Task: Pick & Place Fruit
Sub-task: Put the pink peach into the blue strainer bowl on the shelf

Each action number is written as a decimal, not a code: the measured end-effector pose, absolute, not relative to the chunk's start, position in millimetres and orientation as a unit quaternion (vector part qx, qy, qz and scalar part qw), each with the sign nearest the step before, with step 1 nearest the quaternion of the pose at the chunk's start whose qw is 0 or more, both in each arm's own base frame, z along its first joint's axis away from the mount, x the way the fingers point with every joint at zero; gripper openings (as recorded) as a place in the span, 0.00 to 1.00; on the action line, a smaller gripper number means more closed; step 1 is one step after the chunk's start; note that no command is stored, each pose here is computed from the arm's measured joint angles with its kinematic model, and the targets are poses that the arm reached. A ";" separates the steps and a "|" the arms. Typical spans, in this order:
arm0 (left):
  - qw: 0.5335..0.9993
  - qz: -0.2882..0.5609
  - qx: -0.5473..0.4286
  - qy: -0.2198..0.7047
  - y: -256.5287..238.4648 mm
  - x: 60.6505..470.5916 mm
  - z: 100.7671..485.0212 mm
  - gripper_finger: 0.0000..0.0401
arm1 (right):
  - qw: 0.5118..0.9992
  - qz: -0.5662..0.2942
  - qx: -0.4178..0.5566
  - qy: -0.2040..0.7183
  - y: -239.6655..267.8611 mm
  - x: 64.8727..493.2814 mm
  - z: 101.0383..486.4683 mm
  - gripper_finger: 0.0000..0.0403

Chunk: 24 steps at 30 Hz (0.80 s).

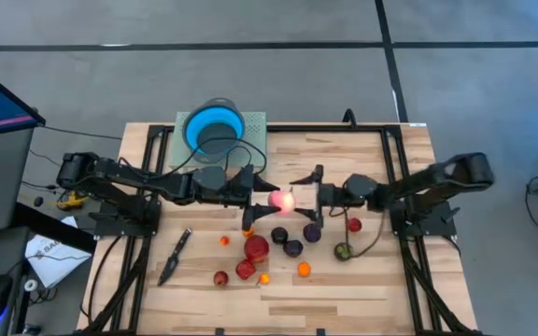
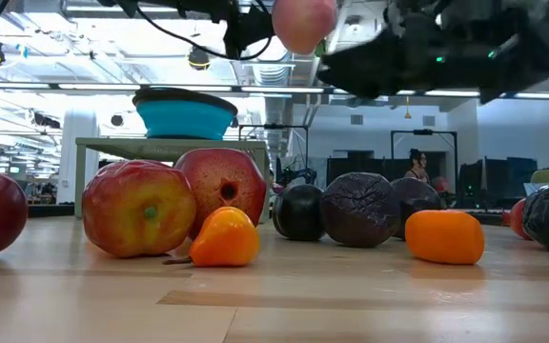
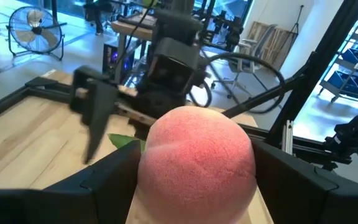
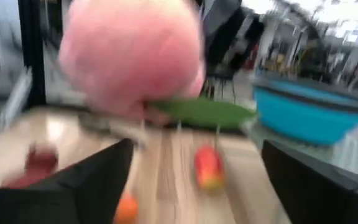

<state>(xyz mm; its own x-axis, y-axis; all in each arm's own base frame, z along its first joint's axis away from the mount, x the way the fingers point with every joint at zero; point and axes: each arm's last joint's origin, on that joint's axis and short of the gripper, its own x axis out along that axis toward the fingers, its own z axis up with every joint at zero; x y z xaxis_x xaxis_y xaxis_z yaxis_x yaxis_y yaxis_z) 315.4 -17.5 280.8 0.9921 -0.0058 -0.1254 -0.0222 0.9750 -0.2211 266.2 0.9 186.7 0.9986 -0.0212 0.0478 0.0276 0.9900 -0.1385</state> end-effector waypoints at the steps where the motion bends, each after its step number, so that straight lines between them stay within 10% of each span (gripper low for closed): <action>1: 0.993 0.003 -0.105 0.060 -17.5 315.5 281.3 0.71 | 0.997 -0.011 -0.058 -0.051 0.2 269.5 184.7 0.92; 24: 0.998 -0.023 -0.050 0.023 -18.8 315.7 289.3 0.71 | 0.983 0.075 -0.012 -0.167 5.6 298.1 185.7 0.99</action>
